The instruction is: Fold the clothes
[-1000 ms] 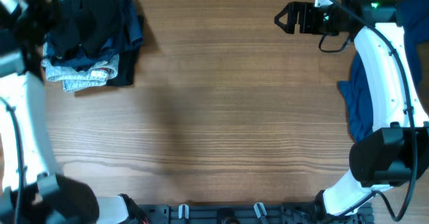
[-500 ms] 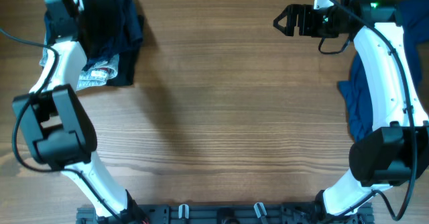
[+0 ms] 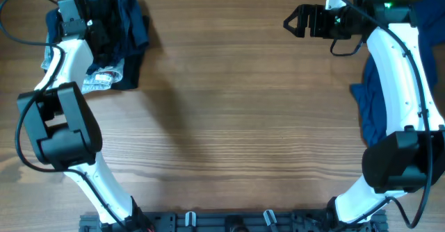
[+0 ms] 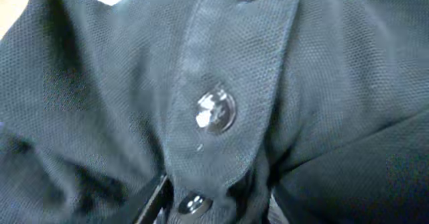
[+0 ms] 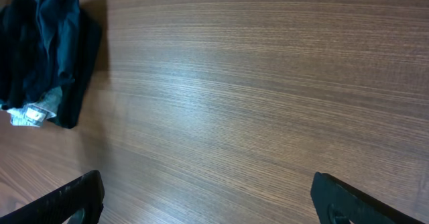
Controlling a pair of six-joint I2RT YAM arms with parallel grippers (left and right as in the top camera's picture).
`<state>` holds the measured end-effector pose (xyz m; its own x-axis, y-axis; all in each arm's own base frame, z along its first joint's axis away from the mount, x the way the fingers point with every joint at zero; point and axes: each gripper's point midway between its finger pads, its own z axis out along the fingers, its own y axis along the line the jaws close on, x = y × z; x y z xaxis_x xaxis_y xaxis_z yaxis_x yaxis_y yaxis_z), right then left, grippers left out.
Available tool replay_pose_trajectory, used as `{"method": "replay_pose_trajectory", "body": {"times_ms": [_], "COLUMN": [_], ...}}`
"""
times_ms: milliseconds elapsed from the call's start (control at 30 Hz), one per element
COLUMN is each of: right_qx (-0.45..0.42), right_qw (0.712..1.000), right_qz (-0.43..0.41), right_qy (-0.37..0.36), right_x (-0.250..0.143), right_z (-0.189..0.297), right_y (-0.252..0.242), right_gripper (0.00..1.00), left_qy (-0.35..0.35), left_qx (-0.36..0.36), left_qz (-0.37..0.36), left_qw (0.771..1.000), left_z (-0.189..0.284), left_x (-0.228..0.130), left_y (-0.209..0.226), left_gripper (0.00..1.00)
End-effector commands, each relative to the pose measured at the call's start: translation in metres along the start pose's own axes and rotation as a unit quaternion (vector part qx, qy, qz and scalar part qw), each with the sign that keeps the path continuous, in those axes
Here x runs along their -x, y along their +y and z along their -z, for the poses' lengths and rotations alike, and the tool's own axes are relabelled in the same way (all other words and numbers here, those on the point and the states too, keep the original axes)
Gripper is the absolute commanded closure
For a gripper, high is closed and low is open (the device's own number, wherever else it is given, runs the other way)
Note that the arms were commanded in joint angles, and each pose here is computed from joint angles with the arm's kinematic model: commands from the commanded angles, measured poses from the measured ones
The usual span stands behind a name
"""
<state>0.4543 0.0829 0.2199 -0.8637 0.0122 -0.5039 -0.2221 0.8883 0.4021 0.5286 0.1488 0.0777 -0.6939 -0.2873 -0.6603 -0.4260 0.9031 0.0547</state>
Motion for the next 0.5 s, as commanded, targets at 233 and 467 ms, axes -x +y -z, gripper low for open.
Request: {"method": "replay_pose_trajectory", "body": {"times_ms": [233, 467], "right_qx": [0.013, -0.059], "right_qw": [1.000, 0.988], "right_qz": [0.016, 0.095], "right_qy": [-0.003, -0.103], "right_x": [0.003, 0.051], "right_z": [-0.008, 0.058], "right_y": [0.002, 0.013], "right_gripper": [0.01, 0.00], "left_qy": [-0.052, -0.095], "left_qx": [0.035, -0.068], "left_qz": [0.042, 0.044], "left_qw": [0.997, 0.992], "left_z": [0.155, 0.254], "left_x": [0.041, 0.048], "left_y": [0.046, 0.030], "left_gripper": [0.26, 0.00]}}
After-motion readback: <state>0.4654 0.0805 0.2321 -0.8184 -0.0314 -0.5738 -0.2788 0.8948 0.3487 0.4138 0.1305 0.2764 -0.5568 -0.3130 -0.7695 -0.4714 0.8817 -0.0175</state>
